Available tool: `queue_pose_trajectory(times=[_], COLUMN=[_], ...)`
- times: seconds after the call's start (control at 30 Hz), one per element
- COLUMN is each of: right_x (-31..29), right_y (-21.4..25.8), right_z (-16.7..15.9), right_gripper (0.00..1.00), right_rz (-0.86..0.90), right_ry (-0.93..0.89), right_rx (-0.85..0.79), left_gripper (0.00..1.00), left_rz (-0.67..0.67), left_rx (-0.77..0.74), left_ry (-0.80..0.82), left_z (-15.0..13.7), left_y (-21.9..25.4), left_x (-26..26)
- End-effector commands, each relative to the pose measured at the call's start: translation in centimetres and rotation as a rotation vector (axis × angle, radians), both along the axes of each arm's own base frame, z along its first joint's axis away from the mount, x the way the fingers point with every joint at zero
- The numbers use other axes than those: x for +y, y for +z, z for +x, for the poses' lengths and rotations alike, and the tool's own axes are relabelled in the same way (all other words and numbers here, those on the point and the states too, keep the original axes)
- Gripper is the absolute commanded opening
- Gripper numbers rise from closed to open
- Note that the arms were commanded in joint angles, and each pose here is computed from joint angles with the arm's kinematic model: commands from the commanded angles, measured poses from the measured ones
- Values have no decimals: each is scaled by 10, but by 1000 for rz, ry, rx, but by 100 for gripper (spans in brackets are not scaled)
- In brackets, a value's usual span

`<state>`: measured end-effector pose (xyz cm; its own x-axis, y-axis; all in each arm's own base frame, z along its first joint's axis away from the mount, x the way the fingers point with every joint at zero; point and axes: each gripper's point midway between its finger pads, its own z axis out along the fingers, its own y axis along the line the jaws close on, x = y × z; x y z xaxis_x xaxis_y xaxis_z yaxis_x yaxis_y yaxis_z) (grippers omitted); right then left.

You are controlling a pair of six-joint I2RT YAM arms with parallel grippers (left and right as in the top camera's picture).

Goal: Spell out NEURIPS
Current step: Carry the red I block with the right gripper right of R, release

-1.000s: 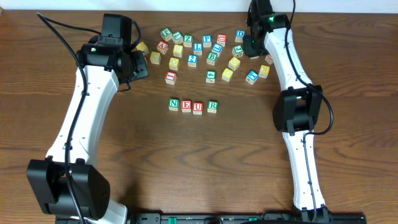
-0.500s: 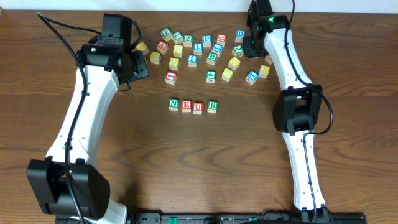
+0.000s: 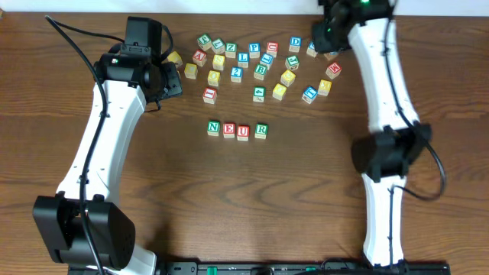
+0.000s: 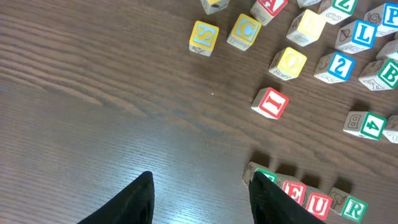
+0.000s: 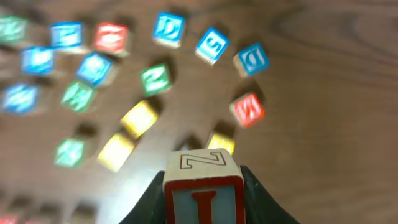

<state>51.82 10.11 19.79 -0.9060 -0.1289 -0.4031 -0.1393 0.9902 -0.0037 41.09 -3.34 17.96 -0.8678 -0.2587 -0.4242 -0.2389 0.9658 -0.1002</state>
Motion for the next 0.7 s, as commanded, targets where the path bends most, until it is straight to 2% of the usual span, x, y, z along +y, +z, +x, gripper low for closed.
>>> queue_pose_trajectory(times=[0.0, 0.2, 0.43, 0.67], right_x=[24, 40, 58, 80], right_y=[15, -16, -83, -141], right_z=[-27, -70, -104, -127], right_gripper=[15, 15, 12, 12], right_rz=[66, 68, 17, -13], right_ry=[64, 92, 73, 48], right_rx=[48, 263, 476, 561], left_gripper=[49, 49, 49, 49], left_rz=[8, 8, 8, 8], left_rx=[-13, -13, -13, -16], left_ry=[-1, -1, -1, -1], left_z=[0, 0, 0, 1], left_y=[5, 5, 5, 6], left_x=[3, 3, 3, 3])
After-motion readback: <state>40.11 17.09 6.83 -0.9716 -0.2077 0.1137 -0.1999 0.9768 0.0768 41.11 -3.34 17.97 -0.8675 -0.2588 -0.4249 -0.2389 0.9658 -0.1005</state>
